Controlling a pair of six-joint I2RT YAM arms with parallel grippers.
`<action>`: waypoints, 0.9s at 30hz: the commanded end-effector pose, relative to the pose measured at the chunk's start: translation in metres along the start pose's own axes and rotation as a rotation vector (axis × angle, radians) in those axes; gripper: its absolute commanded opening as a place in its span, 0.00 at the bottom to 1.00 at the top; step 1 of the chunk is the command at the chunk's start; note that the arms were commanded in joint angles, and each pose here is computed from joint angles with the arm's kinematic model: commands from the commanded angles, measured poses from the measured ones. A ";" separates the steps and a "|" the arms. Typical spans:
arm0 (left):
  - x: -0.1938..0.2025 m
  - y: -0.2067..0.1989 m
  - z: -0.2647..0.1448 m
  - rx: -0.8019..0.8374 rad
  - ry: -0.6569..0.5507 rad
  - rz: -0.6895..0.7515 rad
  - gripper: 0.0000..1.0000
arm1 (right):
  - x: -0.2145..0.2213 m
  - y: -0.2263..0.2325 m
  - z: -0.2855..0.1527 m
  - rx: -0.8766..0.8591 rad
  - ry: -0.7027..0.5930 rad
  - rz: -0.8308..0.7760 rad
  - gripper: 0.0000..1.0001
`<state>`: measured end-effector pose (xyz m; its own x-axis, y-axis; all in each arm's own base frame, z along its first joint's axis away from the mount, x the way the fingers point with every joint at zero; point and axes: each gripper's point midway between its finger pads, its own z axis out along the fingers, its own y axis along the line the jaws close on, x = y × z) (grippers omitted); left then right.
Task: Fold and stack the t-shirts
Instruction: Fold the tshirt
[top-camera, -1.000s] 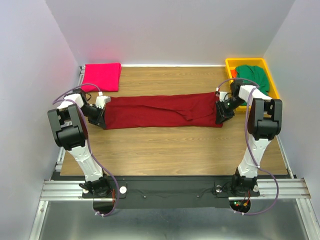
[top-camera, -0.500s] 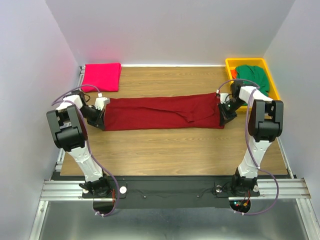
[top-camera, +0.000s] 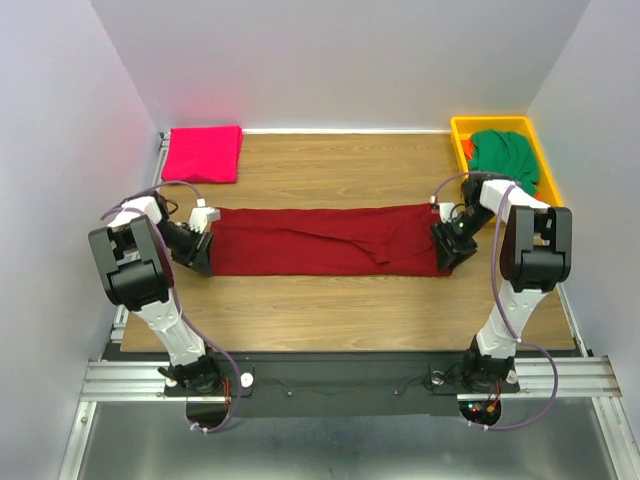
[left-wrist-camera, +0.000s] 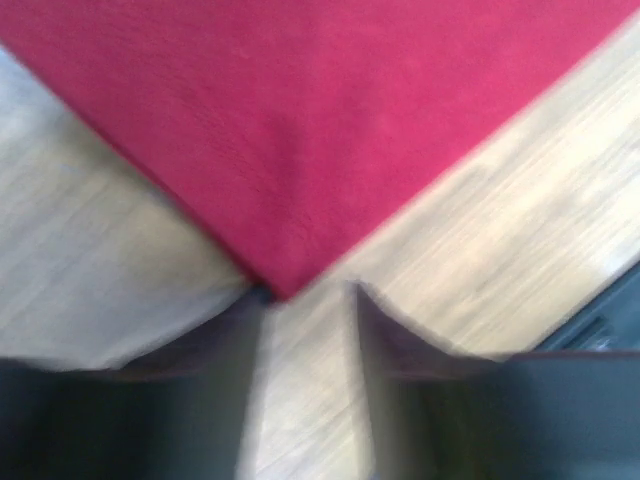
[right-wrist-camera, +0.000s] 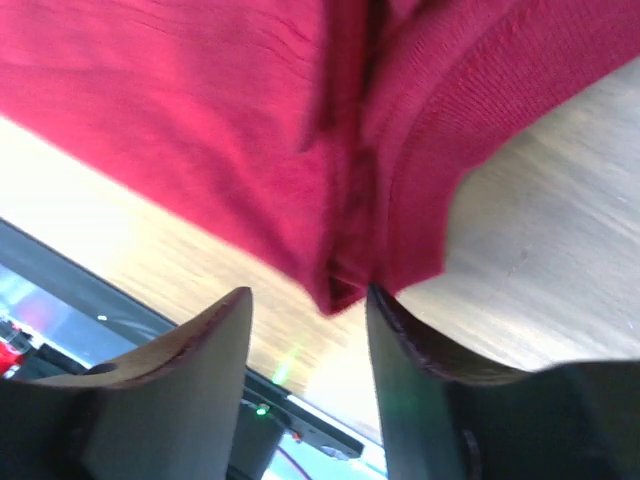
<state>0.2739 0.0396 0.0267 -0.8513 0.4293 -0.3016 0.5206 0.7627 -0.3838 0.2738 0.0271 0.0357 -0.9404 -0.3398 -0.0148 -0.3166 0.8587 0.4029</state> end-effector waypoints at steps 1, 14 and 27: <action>-0.022 -0.017 -0.040 0.007 -0.090 0.107 0.59 | -0.028 0.029 -0.053 -0.043 -0.162 -0.101 0.57; -0.190 -0.101 -0.066 -0.099 -0.410 0.604 0.64 | -0.092 0.039 -0.065 -0.147 -0.351 -0.051 0.53; -0.238 -0.314 0.072 0.147 -0.384 1.388 0.63 | -0.103 0.024 -0.031 -0.191 -0.313 0.026 0.47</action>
<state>0.3216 -0.2922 0.1508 0.2128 0.6647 -0.7161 0.9740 -0.0857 0.2099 0.3524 0.0657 0.0675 -0.9580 -0.1894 -0.2153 -0.2794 0.7849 0.5530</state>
